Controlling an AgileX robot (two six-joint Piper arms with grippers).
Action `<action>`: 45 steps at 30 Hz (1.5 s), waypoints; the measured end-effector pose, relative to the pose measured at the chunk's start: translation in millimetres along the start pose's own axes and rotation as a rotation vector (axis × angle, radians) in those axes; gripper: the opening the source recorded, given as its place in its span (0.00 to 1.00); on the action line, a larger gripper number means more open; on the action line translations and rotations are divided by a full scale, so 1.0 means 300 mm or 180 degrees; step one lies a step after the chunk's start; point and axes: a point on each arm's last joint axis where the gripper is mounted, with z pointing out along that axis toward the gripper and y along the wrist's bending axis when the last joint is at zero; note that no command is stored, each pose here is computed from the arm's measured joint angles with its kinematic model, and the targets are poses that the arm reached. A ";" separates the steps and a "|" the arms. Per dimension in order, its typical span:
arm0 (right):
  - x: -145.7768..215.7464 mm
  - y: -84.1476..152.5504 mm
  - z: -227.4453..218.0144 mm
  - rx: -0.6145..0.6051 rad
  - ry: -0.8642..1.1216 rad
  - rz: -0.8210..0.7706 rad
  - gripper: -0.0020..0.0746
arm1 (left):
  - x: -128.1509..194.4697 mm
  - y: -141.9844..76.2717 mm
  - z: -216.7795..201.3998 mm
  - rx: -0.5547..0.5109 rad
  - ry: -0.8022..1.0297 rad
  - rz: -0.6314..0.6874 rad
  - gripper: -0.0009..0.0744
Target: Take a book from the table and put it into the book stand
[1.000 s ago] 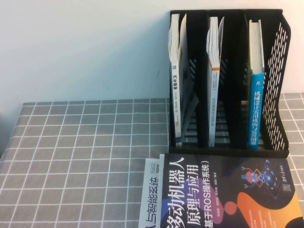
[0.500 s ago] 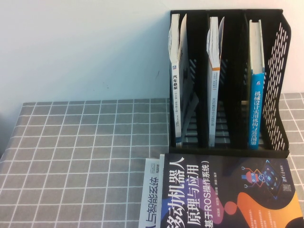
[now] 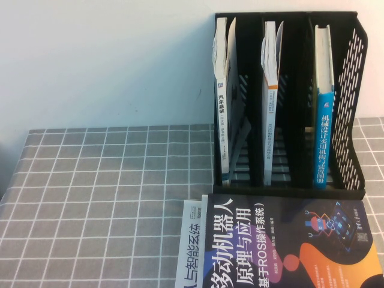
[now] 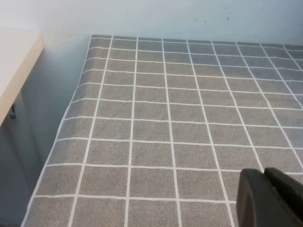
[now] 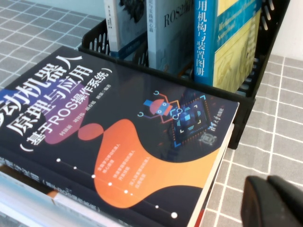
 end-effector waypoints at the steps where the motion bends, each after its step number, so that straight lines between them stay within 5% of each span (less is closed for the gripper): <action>1: 0.000 0.000 0.000 0.0000 0.0000 0.0000 0.02 | 0.000 0.000 0.000 0.0000 0.0000 0.0000 0.01; 23: -0.003 -0.002 -0.002 0.0031 -0.0052 0.0000 0.02 | 0.000 0.000 0.000 0.0004 0.0001 -0.0012 0.01; 34: 0.048 -0.078 0.029 0.0999 -0.1104 -0.0325 0.02 | 0.000 0.000 0.000 0.0004 0.0001 -0.0012 0.01; 45: 0.191 -0.085 0.074 0.1149 -0.0499 0.0041 0.02 | 0.000 -0.001 0.000 0.0007 0.0001 -0.0019 0.01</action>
